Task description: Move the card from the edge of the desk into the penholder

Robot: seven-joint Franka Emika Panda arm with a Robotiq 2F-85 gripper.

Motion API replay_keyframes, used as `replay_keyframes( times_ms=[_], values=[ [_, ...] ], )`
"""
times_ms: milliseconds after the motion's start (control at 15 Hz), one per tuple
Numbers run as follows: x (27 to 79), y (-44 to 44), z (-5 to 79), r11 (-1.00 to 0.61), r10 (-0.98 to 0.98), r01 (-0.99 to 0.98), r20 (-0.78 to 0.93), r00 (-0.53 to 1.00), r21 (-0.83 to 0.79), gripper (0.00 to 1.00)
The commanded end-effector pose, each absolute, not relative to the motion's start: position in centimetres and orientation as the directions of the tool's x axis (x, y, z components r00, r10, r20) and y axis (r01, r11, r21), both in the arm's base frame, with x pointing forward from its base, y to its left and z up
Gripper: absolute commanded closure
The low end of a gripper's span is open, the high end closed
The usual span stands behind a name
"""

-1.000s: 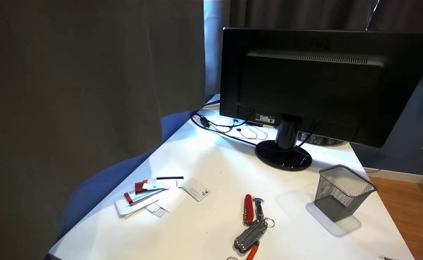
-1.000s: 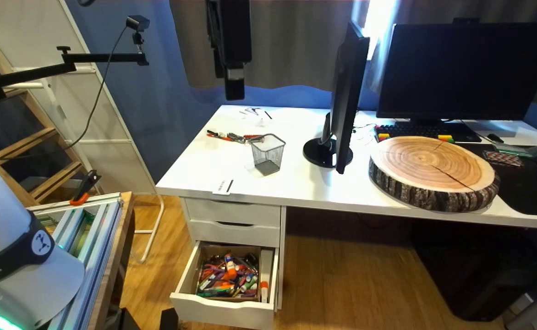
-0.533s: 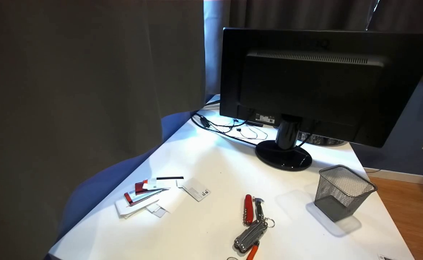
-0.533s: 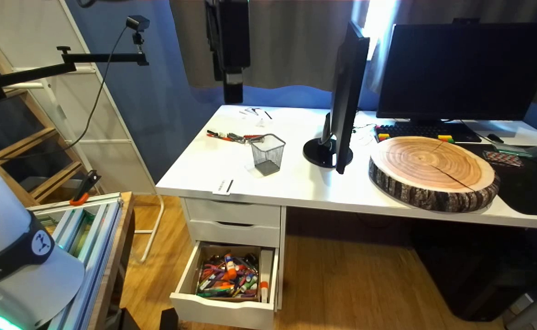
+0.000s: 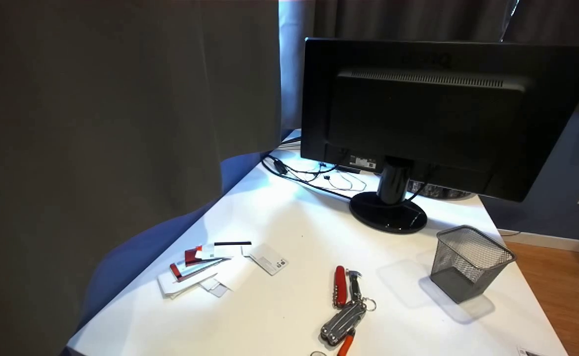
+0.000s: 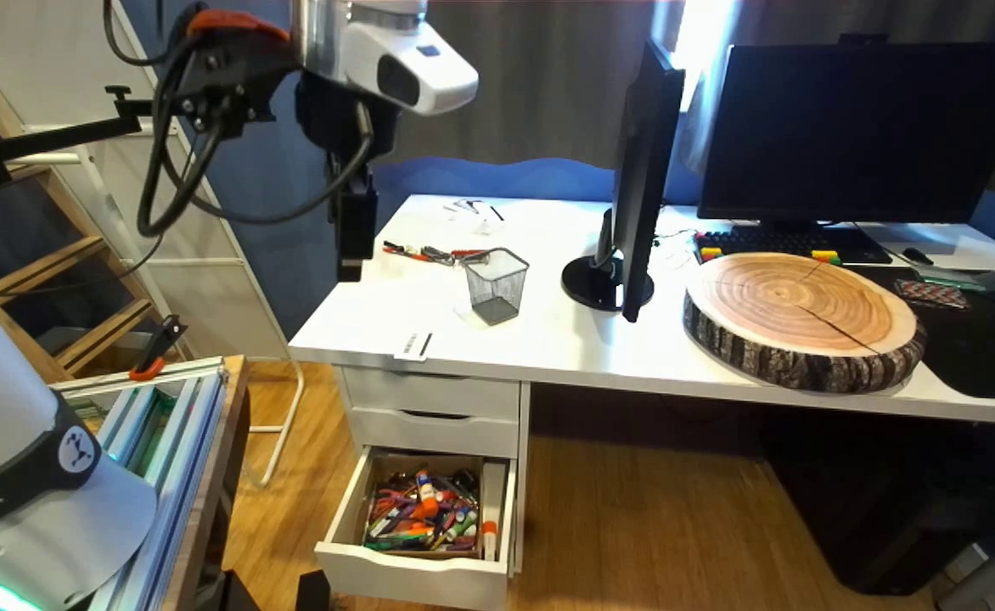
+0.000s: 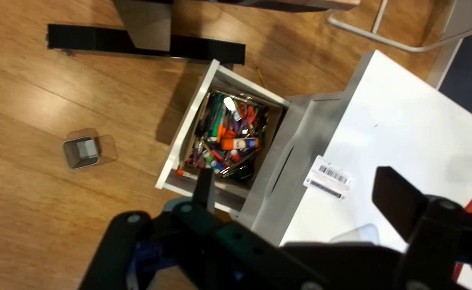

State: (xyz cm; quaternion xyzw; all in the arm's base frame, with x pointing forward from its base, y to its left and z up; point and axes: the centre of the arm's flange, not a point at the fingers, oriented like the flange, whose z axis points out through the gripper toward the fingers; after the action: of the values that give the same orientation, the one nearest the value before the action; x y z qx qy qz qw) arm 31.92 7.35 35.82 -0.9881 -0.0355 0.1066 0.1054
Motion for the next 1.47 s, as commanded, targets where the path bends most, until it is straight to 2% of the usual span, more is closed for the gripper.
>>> replay_keyframes(
  times_ms=[0,467,667,733,1133,1400],
  values=[
    [29.9,10.9,30.7,-0.936,0.11,0.035,-0.198,0.974,-0.35,0.0],
    [30.5,15.3,23.6,-0.841,0.118,-0.026,-0.23,0.966,-0.54,0.0],
    [30.8,16.0,20.0,-0.853,0.112,-0.015,-0.213,0.971,-0.521,0.0],
    [31.6,15.3,23.6,-0.849,0.11,-0.027,-0.226,0.968,-0.528,0.0],
    [32.1,15.4,23.1,-0.85,0.111,-0.025,-0.225,0.968,-0.526,0.0],
    [32.4,16.1,19.7,-0.755,0.057,-0.08,-0.187,0.981,-0.65,0.0]
  ],
)
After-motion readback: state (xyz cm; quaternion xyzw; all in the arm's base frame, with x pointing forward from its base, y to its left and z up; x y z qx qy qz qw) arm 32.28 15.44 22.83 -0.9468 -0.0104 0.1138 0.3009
